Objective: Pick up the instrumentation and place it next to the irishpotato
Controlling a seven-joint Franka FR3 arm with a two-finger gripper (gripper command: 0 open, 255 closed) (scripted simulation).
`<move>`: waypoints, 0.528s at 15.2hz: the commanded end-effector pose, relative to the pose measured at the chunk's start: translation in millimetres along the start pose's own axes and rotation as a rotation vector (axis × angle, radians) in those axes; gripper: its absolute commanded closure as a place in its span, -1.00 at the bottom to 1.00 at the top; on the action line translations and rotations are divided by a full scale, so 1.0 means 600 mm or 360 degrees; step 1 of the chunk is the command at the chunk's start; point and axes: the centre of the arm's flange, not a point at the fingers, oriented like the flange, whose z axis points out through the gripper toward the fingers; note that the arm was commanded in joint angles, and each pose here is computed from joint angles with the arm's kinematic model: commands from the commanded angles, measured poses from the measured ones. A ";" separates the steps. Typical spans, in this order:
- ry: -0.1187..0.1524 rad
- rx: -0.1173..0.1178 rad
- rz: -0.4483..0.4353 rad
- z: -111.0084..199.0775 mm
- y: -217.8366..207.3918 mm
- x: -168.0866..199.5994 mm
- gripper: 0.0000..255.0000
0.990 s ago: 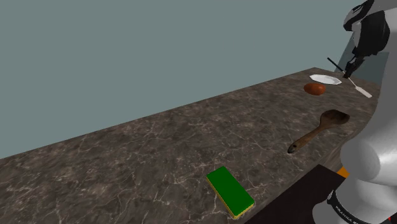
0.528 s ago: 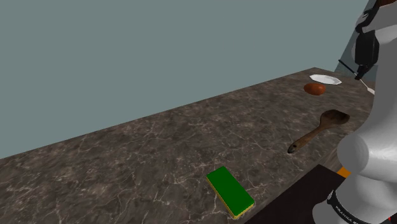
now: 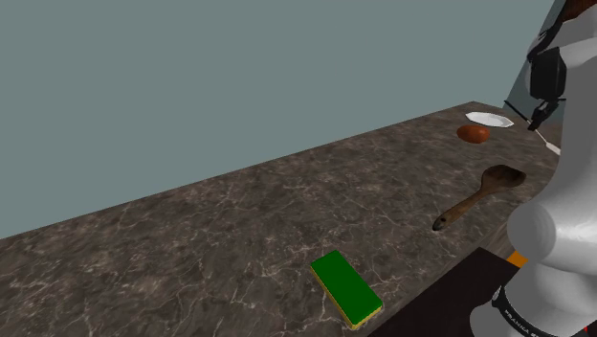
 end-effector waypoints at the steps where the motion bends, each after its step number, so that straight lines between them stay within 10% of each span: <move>1: 0.0000 -0.0001 0.0000 0.019 0.001 -0.002 1.00; 8: 0.0000 -0.0001 0.0000 0.080 0.001 -0.006 1.00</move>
